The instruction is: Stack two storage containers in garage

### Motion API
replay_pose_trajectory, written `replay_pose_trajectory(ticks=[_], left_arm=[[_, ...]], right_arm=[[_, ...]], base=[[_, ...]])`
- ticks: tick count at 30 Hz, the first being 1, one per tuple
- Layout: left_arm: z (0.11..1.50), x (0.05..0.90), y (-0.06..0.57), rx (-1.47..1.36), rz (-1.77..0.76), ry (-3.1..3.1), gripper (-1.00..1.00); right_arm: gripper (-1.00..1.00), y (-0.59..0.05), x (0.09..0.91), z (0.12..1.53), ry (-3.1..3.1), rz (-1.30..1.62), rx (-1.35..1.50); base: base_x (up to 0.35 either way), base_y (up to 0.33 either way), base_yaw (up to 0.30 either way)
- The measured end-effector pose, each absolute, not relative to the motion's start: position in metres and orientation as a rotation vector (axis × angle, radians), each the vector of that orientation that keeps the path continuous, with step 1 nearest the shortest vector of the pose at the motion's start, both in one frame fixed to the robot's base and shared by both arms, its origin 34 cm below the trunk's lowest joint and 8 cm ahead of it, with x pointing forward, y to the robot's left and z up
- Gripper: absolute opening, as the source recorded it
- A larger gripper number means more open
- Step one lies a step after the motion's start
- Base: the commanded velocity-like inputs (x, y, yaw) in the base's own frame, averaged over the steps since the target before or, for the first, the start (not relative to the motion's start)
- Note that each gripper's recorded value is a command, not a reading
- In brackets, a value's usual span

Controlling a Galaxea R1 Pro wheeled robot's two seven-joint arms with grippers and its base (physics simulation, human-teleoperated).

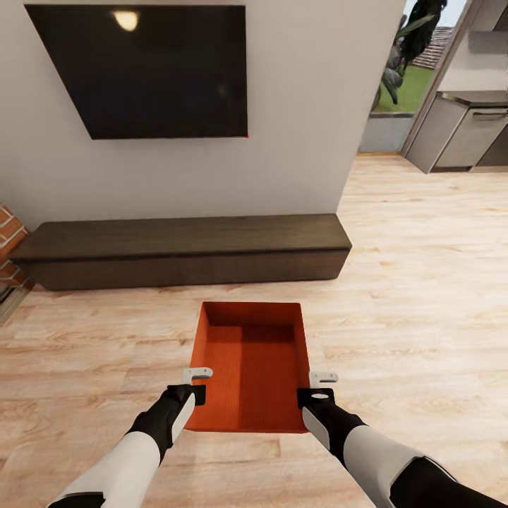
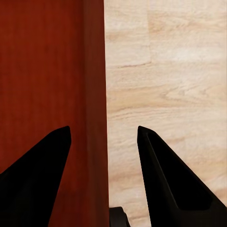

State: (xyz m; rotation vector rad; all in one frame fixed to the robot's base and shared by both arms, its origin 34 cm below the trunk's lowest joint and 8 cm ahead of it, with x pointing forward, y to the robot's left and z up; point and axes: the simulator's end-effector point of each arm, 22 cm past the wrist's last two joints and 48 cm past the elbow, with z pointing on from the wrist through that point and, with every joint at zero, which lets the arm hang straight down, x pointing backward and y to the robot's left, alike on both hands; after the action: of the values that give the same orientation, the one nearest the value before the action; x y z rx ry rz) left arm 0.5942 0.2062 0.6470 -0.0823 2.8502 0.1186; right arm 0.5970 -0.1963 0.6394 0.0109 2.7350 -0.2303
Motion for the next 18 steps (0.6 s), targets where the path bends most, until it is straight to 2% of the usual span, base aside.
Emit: replay_pose_trajectory(ticks=[18], left_arm=[[0.669,0.598,0.206,-0.083,0.117,2.823,-1.00]], right_arm=[[-1.00,-0.196,0.601,0.662,2.709,-0.229,0.012]], base=[[0.000,0.000,0.000]])
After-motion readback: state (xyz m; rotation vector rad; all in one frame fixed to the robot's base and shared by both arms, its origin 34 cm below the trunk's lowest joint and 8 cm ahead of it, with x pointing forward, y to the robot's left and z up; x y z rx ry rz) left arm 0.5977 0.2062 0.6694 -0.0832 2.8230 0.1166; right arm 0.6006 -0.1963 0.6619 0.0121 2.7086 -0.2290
